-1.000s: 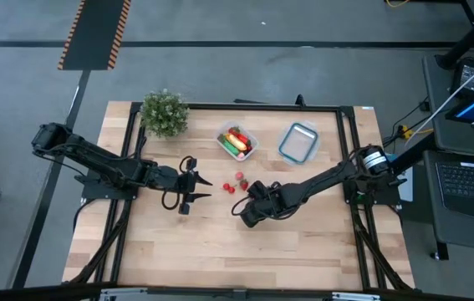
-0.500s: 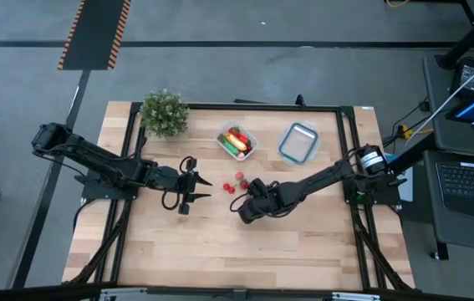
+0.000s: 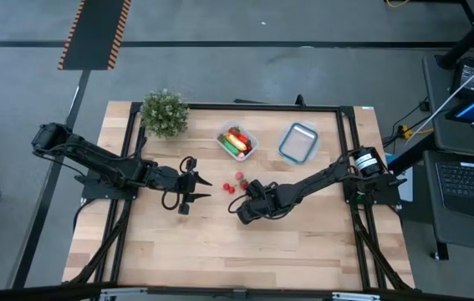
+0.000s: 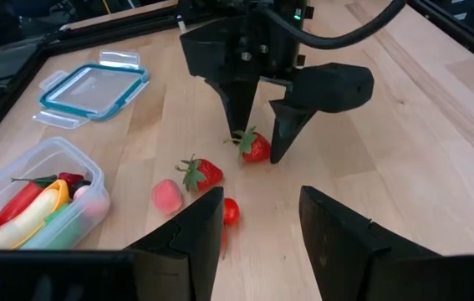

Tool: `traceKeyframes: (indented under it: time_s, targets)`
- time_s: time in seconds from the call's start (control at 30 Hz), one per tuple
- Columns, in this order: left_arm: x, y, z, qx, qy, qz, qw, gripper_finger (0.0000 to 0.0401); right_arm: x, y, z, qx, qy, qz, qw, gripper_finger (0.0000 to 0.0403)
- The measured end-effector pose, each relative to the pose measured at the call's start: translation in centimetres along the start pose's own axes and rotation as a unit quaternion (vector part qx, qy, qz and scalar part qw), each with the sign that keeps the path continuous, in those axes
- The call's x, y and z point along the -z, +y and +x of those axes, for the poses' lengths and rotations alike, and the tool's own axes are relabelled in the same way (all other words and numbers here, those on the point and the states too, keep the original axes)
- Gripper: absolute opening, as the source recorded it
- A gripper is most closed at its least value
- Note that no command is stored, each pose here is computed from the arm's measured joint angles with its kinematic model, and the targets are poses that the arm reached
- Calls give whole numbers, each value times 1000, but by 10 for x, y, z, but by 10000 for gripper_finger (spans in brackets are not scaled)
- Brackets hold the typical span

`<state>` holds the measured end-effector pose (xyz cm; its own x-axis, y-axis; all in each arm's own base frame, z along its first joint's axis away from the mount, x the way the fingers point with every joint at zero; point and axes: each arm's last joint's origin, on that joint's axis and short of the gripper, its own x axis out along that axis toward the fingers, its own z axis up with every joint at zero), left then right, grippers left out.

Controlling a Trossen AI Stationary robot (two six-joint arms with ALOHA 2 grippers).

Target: Pick and placing Produce into tupperware

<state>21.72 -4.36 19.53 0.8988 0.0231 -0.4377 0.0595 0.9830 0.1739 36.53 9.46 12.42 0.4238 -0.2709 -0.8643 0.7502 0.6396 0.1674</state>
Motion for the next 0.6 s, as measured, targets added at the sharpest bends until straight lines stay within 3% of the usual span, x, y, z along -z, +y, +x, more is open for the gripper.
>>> traceKeyframes:
  time_s: [0.4, 0.6]
  targets:
    - [0, 0, 0, 0, 1, 0, 1000, 151, -2, 0, 3, -2, -2, 4, 1000, 276]
    - [0, 0, 0, 0, 1, 0, 1000, 151, -1, -2, 3, 3, 6, 1, 1000, 231]
